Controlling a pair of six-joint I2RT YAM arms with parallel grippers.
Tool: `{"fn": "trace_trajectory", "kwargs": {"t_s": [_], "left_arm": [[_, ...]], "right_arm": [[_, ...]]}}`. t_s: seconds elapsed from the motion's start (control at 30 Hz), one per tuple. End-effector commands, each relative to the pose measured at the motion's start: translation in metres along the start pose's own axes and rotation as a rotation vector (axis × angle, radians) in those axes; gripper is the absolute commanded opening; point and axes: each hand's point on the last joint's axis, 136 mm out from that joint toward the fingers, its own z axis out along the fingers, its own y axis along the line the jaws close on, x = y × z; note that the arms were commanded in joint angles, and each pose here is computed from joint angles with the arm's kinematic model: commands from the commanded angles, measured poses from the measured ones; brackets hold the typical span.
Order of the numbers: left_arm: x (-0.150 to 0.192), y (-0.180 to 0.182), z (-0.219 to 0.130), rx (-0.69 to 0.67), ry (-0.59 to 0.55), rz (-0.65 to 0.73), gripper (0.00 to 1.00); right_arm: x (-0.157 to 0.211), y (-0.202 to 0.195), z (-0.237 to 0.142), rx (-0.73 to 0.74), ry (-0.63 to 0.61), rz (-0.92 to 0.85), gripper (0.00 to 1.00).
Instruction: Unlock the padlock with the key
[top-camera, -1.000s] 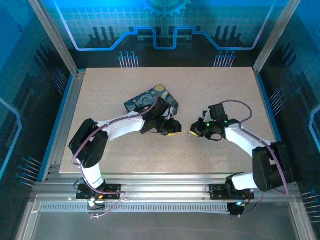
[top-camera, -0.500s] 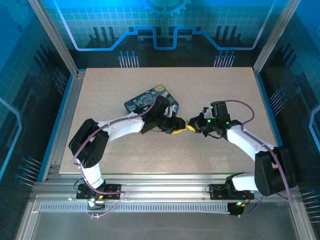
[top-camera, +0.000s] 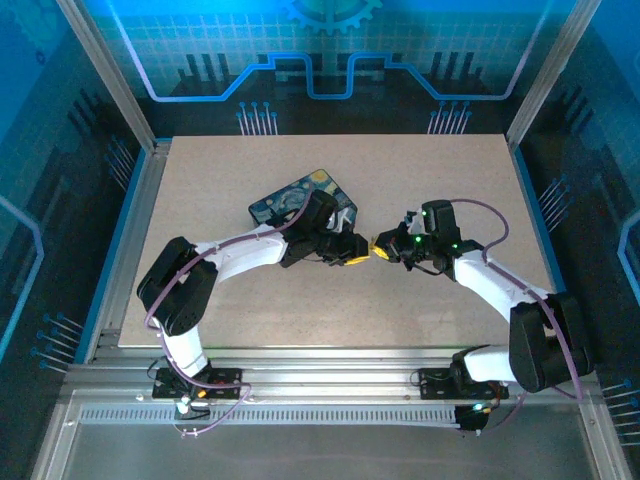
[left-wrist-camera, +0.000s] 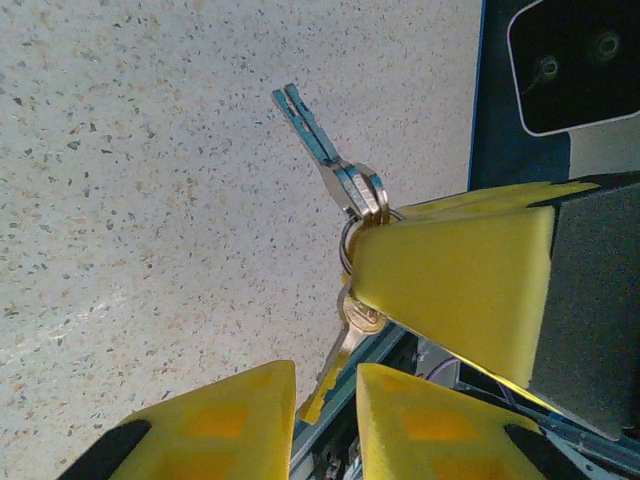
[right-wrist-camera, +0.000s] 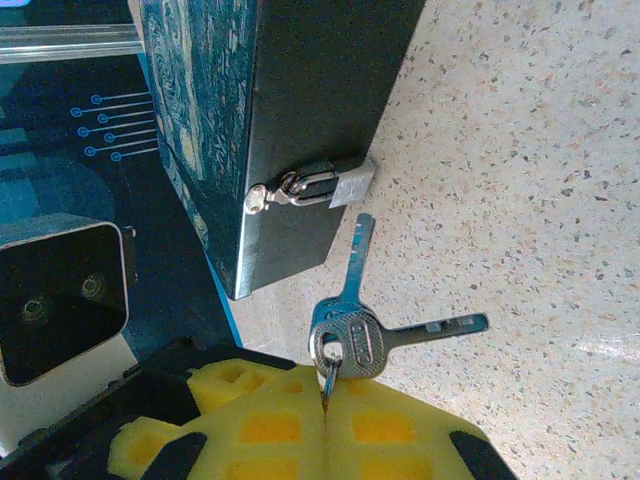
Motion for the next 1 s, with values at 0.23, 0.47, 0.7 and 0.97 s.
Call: {"fn": "trace_trajectory", "kwargs": {"t_s": [0.23, 0.47, 0.7, 0.97], "left_arm": [[-0.006, -0.001, -0.008, 0.022, -0.016, -0.011, 0.18], [-0.006, 0.008, -0.012, 0.011, -0.016, 0.003, 0.01], [0.014, 0.033, -0.032, -0.140, 0.082, 0.207, 0.00], [0.036, 0.015, -0.047, -0.066, 0.216, 0.434, 0.00]], "right_arm": [[0.013, 0.006, 0.004, -0.035, 0.052, -0.023, 0.03], [0.015, 0.004, 0.003, -0.022, 0.062, -0.037, 0.12], [0.006, -0.018, -0.019, 0.107, 0.048, -0.169, 0.39], [0.014, 0.009, -0.031, -0.111, 0.159, -0.572, 0.45]]}}
